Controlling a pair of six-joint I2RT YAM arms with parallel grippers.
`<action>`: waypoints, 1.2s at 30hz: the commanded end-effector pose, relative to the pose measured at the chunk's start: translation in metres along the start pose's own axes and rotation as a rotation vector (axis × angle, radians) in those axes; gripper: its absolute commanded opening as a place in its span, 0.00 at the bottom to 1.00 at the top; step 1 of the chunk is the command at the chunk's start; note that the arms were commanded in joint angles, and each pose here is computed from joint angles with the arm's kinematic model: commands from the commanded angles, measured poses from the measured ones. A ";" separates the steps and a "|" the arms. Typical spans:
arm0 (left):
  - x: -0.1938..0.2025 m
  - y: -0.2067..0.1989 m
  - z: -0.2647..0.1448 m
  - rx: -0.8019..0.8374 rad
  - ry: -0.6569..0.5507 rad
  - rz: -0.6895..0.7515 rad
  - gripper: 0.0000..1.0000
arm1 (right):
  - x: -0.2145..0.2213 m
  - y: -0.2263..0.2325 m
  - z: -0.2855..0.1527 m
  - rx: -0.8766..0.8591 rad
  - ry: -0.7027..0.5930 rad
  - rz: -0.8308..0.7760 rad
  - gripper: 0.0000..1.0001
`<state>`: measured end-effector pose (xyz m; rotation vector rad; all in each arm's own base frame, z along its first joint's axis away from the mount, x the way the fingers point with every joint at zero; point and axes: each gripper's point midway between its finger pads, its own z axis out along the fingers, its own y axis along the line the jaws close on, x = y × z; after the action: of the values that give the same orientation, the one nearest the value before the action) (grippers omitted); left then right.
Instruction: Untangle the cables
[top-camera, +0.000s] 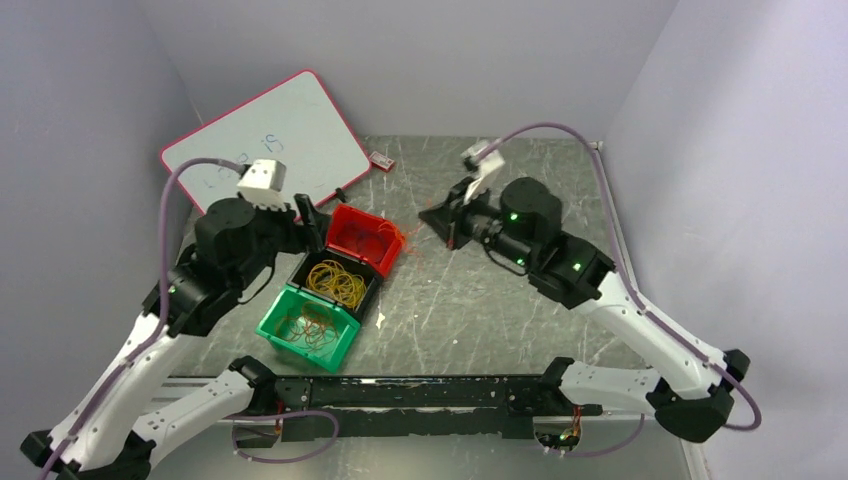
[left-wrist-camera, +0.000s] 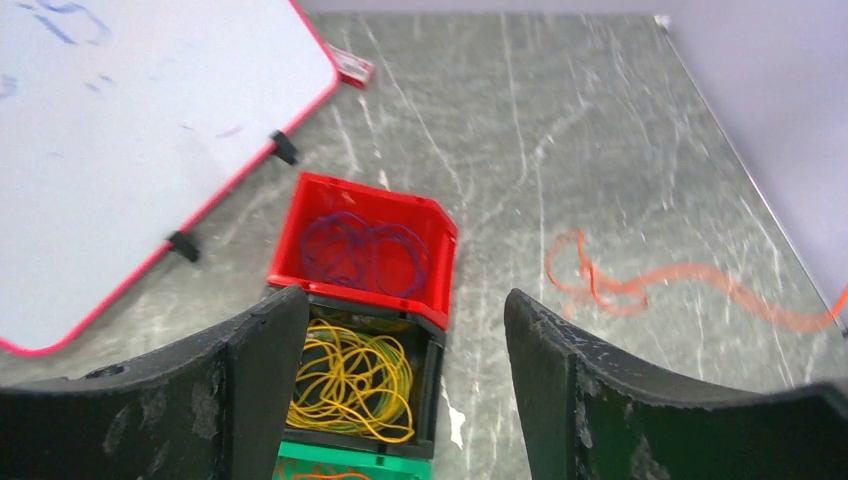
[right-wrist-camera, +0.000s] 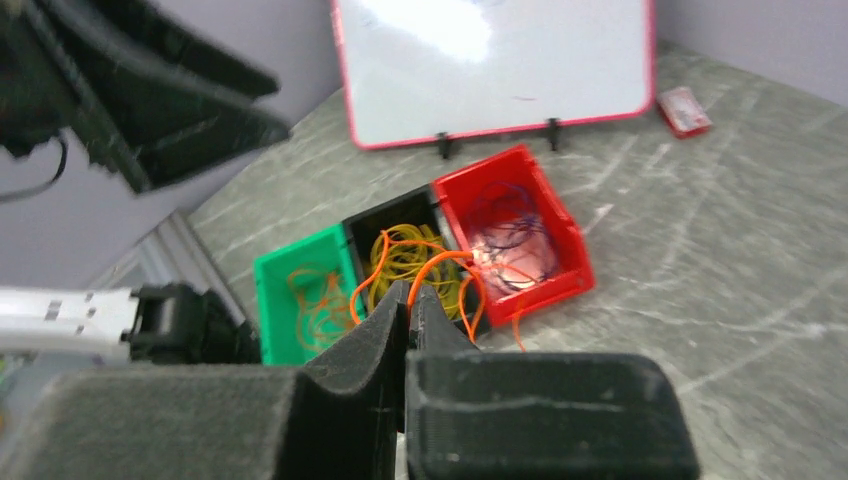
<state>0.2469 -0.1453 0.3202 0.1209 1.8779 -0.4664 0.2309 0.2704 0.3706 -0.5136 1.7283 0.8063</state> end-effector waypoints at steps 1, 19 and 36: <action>-0.022 0.038 -0.032 -0.199 -0.079 -0.002 0.76 | -0.001 0.050 0.011 -0.080 -0.005 -0.095 0.00; -0.029 0.078 -0.107 -0.333 -0.221 -0.141 0.74 | 0.033 0.167 0.071 -0.401 0.018 -0.095 0.00; -0.021 0.082 -0.110 -0.332 -0.218 -0.135 0.74 | 0.056 0.189 0.103 -0.468 0.050 -0.059 0.00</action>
<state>0.1851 -0.0315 0.3497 -0.2591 1.7351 -0.2577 0.1583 0.4692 0.3182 -0.9173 1.6526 1.0879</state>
